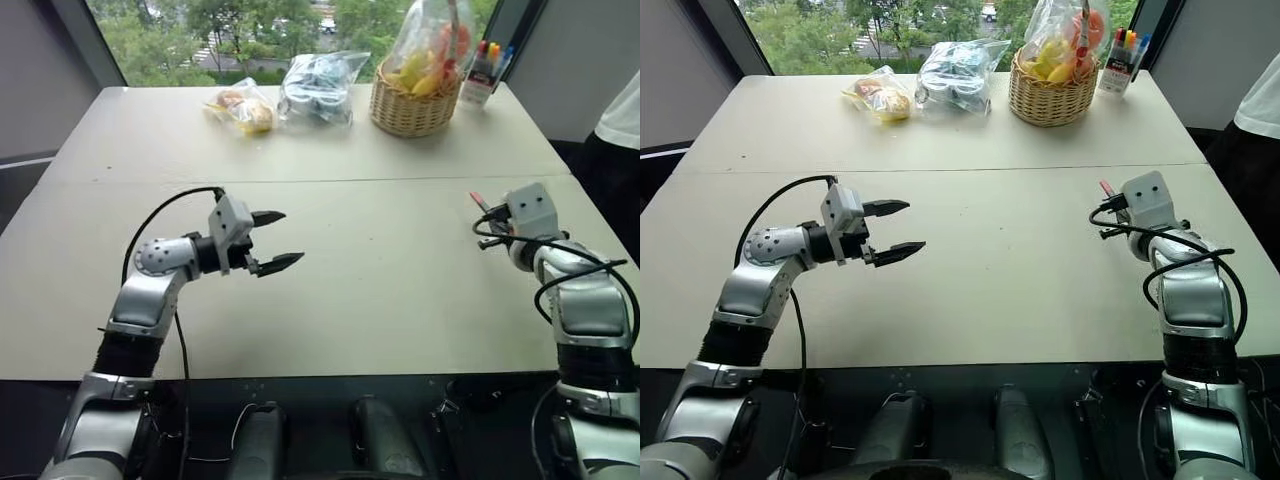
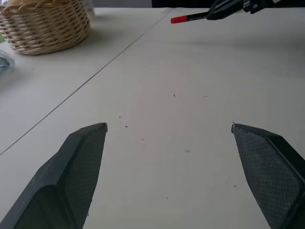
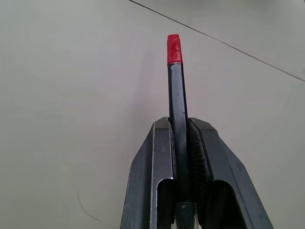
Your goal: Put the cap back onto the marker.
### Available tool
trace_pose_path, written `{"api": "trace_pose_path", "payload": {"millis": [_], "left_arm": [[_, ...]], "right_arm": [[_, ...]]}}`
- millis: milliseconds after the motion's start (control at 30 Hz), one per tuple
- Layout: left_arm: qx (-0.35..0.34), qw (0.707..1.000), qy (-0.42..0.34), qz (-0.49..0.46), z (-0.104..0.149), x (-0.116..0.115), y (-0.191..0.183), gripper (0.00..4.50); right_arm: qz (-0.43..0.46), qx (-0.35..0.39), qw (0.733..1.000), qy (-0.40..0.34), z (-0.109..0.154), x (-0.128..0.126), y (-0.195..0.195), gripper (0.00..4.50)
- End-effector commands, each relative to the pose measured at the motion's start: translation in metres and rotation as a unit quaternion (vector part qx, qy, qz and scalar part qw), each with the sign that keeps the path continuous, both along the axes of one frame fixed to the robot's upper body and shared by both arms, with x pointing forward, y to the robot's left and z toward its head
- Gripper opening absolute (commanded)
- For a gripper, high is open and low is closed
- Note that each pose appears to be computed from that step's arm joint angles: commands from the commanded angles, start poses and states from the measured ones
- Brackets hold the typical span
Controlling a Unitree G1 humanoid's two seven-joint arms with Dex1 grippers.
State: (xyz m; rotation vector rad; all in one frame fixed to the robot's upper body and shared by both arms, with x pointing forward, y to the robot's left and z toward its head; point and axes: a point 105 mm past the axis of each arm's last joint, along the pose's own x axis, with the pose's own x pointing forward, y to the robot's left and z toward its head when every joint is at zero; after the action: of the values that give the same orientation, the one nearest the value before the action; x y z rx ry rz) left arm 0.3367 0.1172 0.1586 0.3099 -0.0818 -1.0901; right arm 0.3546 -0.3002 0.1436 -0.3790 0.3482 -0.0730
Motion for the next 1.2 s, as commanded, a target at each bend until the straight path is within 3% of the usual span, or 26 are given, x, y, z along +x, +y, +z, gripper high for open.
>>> {"api": "trace_pose_path", "payload": {"millis": [33,300,533,667,833,1033,1200], "left_arm": [[-0.003,1.000,-0.009,-0.008,0.006,0.001,-0.003,4.37],[0.004,1.000,-0.016,-0.013,0.005,0.001,-0.004,4.37],[0.008,1.000,-0.014,-0.019,0.005,-0.002,-0.004,4.37],[0.010,1.000,-0.008,-0.028,0.004,-0.005,-0.004,4.42],[0.010,0.999,-0.004,-0.035,0.004,-0.006,-0.005,4.42],[0.008,0.999,0.004,-0.045,0.006,-0.005,-0.007,4.42],[0.012,0.999,0.006,-0.050,0.009,-0.003,-0.004,4.42]], "right_arm": [[-0.034,0.024,0.999,-0.012,0.002,0.000,-0.011,0.00],[-0.050,0.072,0.996,0.004,-0.024,0.001,-0.004,0.00],[-0.050,0.084,0.995,0.004,-0.028,0.004,-0.002,0.00],[-0.045,0.086,0.995,0.006,-0.028,0.002,0.000,1.68],[-0.037,0.077,0.996,0.006,-0.024,-0.002,0.000,4.20],[0.017,0.041,0.999,-0.007,0.011,-0.013,0.005,4.36],[0.110,0.011,0.994,0.018,0.043,-0.038,0.025,4.36]]}}
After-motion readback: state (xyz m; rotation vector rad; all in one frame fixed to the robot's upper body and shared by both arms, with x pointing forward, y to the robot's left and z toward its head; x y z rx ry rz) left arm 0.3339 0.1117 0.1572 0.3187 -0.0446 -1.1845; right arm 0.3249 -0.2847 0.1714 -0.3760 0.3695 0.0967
